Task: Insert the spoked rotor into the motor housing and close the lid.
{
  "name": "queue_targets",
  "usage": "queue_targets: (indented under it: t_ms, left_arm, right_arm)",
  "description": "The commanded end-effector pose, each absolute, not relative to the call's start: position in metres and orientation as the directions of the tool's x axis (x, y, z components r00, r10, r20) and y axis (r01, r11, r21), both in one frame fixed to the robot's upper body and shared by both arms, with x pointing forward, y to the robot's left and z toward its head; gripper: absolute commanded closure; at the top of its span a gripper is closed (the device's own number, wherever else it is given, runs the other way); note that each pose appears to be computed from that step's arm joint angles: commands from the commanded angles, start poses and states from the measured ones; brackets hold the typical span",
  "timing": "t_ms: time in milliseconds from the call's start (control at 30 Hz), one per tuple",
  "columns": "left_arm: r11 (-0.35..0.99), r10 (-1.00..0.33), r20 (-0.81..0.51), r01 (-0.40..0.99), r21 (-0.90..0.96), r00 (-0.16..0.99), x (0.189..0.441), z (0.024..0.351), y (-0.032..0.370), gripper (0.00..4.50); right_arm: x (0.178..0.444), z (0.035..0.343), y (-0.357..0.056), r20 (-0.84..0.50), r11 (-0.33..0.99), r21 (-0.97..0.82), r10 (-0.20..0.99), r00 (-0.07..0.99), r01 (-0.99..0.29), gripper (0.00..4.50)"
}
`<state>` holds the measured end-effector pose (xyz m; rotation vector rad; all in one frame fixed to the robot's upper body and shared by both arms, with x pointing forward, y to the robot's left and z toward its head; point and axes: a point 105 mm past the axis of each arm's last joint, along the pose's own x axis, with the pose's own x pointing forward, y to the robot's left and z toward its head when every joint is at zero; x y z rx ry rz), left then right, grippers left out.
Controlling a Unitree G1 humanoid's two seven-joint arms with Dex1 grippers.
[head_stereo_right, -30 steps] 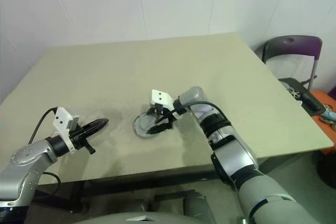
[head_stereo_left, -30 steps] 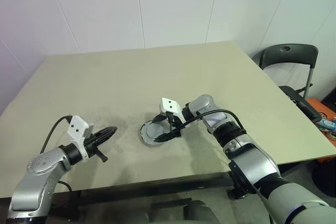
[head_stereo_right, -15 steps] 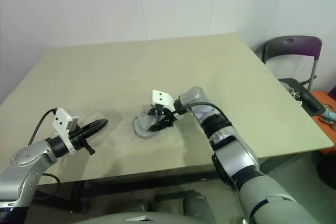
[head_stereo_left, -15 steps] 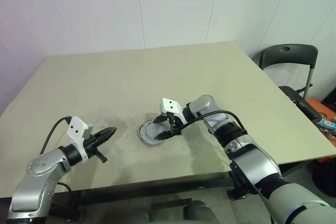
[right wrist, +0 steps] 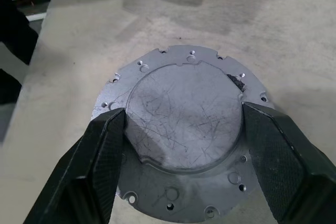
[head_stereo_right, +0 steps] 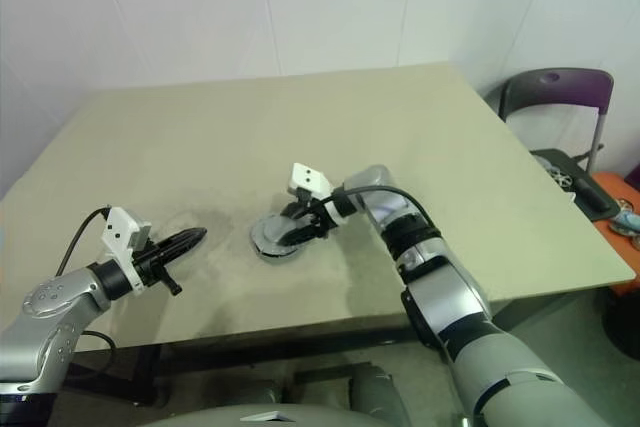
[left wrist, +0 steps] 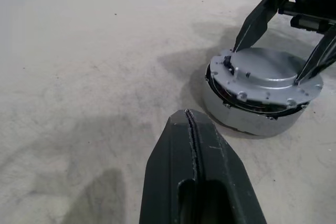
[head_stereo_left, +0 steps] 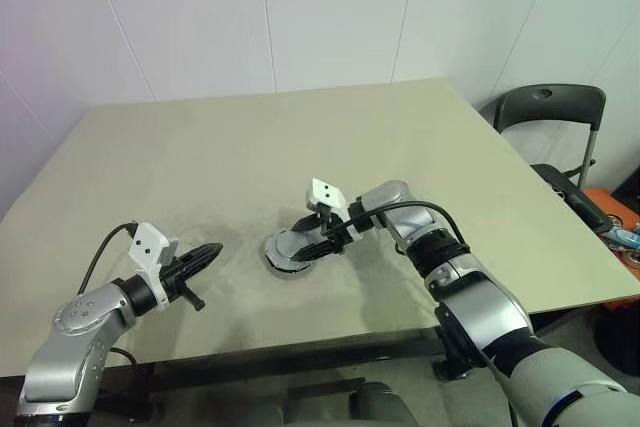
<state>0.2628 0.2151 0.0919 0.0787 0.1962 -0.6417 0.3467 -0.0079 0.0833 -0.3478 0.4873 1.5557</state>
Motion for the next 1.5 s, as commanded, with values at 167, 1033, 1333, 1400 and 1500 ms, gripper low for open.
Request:
queue_targets:
  t_ms: [167,1033,1333,1400,1500]
  left_arm:
    - [0.793,-0.592,-0.178,0.608,0.044,0.786,0.266,0.100,0.214,4.50]
    - [0.788,-0.599,-0.174,0.615,0.047,0.781,0.267,0.100,0.210,4.50]
    - [0.777,-0.614,-0.169,0.628,0.046,0.771,0.272,0.101,0.204,4.50]
    - [0.772,-0.619,-0.168,0.634,0.049,0.767,0.274,0.101,0.201,4.50]
    - [0.756,-0.638,-0.163,0.653,0.051,0.752,0.281,0.102,0.192,4.50]
  right_arm:
    - [0.355,0.102,0.002,-0.477,0.012,0.033,0.879,-0.005,-0.999,1.38]
    - [0.354,0.085,-0.005,-0.554,-0.028,-0.045,0.833,0.001,-0.999,1.38]
    - [0.352,0.072,-0.011,-0.594,-0.044,-0.053,0.804,-0.004,-0.998,1.38]
    - [0.352,0.072,-0.012,-0.600,-0.046,-0.050,0.800,-0.007,-0.998,1.38]
    - [0.353,0.072,-0.013,-0.603,-0.044,-0.055,0.797,-0.002,-0.998,1.38]
